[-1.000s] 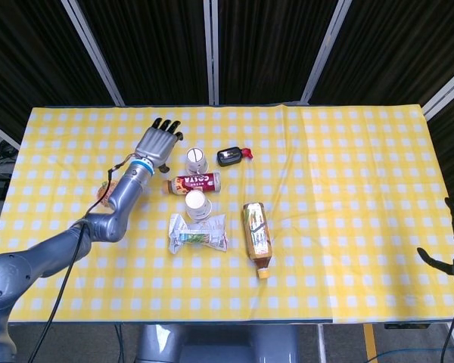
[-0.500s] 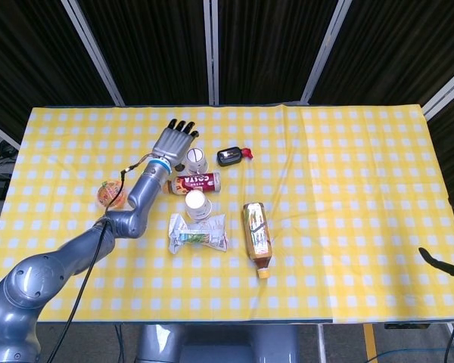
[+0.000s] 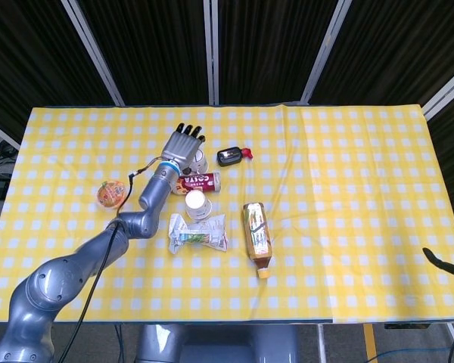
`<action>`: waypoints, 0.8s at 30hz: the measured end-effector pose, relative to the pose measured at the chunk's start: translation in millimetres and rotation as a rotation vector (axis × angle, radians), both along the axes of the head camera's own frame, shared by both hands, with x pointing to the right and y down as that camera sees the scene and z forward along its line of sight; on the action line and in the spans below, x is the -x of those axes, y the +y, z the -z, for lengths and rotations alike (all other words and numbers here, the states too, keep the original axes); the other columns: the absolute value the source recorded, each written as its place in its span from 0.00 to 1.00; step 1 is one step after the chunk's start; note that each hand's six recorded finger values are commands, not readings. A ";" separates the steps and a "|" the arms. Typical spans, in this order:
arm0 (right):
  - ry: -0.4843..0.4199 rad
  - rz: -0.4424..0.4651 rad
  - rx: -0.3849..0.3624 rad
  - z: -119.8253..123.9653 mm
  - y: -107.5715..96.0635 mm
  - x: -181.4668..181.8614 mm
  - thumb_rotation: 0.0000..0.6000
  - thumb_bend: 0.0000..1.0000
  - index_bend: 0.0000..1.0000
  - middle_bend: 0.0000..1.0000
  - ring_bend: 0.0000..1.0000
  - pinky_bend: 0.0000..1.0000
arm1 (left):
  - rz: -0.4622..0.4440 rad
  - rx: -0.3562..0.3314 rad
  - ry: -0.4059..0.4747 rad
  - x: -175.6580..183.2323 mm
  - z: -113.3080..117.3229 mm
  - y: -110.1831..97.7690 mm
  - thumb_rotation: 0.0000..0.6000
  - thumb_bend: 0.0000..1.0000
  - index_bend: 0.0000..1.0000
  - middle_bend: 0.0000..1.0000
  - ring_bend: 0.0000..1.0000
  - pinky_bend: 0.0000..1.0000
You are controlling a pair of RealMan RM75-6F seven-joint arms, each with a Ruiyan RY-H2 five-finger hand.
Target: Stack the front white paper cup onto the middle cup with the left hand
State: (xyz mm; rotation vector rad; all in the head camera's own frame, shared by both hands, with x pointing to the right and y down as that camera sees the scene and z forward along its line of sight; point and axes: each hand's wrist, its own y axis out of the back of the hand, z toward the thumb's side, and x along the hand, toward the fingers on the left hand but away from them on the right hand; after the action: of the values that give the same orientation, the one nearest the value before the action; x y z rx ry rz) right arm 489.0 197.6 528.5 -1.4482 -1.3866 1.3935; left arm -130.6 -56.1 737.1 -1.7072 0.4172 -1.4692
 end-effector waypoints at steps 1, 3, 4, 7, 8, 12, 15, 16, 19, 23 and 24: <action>-0.001 0.000 -0.002 0.6 0.0 0.0 1.00 0.04 0.00 0.00 0.00 0.00 | 0.000 0.000 -0.003 -0.3 -0.8 0.1 1.00 0.26 0.21 0.00 0.00 0.00; -0.002 0.001 -0.005 1.3 0.0 0.0 1.00 0.04 0.00 0.00 0.00 0.00 | 0.001 -0.001 -0.007 -0.5 -1.6 -0.2 1.00 0.26 0.23 0.00 0.00 0.00; -0.003 0.001 -0.005 1.6 0.0 0.1 1.00 0.04 0.00 0.00 0.00 0.00 | 0.002 -0.001 -0.009 -0.7 -2.0 -0.3 1.00 0.26 0.24 0.00 0.00 0.00; -0.005 0.002 -0.008 2.4 0.1 0.2 1.00 0.04 0.00 0.00 0.00 0.00 | 0.000 -0.003 -0.016 -0.5 -3.0 -0.4 1.00 0.26 0.27 0.00 0.00 0.00; -0.006 0.002 -0.008 2.6 0.2 0.4 1.00 0.04 0.00 0.00 0.00 0.00 | 0.001 -0.003 -0.017 -0.3 -3.4 -0.3 1.00 0.26 0.28 0.00 0.00 0.00; -0.008 0.002 -0.011 3.5 0.5 0.6 1.00 0.04 0.00 0.00 0.00 0.00 | 0.005 0.002 -0.020 0.1 -5.8 1.3 1.00 0.26 0.33 0.00 0.00 0.00; -0.010 0.002 -0.011 3.8 0.7 0.6 1.00 0.04 0.00 0.00 0.00 0.00 | 0.005 0.001 -0.018 -0.3 -5.9 1.4 1.00 0.27 0.38 0.00 0.00 0.00; -0.011 0.003 -0.011 4.1 0.8 0.7 1.00 0.04 0.00 0.00 0.00 0.00 | 0.005 0.001 -0.018 -0.3 -5.7 1.2 1.00 0.28 0.39 0.00 0.00 0.00; -0.014 0.004 -0.014 5.0 0.9 1.3 1.00 0.04 0.00 0.00 0.00 0.00 | 0.004 -0.002 -0.016 -0.4 -4.7 0.6 1.00 0.33 0.39 0.00 0.00 0.00; -0.012 0.005 -0.016 5.8 1.2 1.3 1.00 0.04 0.00 0.00 0.00 0.00 | 0.007 -0.010 -0.001 -1.7 -0.3 -1.5 1.00 0.33 0.38 0.00 0.00 0.00; -0.011 0.005 -0.017 6.0 1.3 1.3 1.00 0.04 0.00 0.00 0.00 0.00 | 0.007 -0.012 0.003 -1.9 1.0 -2.1 1.00 0.33 0.38 0.00 0.00 0.00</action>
State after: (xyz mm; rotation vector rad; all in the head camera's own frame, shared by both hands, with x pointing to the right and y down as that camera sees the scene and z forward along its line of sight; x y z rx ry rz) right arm 487.7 198.8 522.5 -1.4502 -1.3976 1.3695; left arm -128.7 -58.1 736.1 -1.7010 0.4333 -1.4666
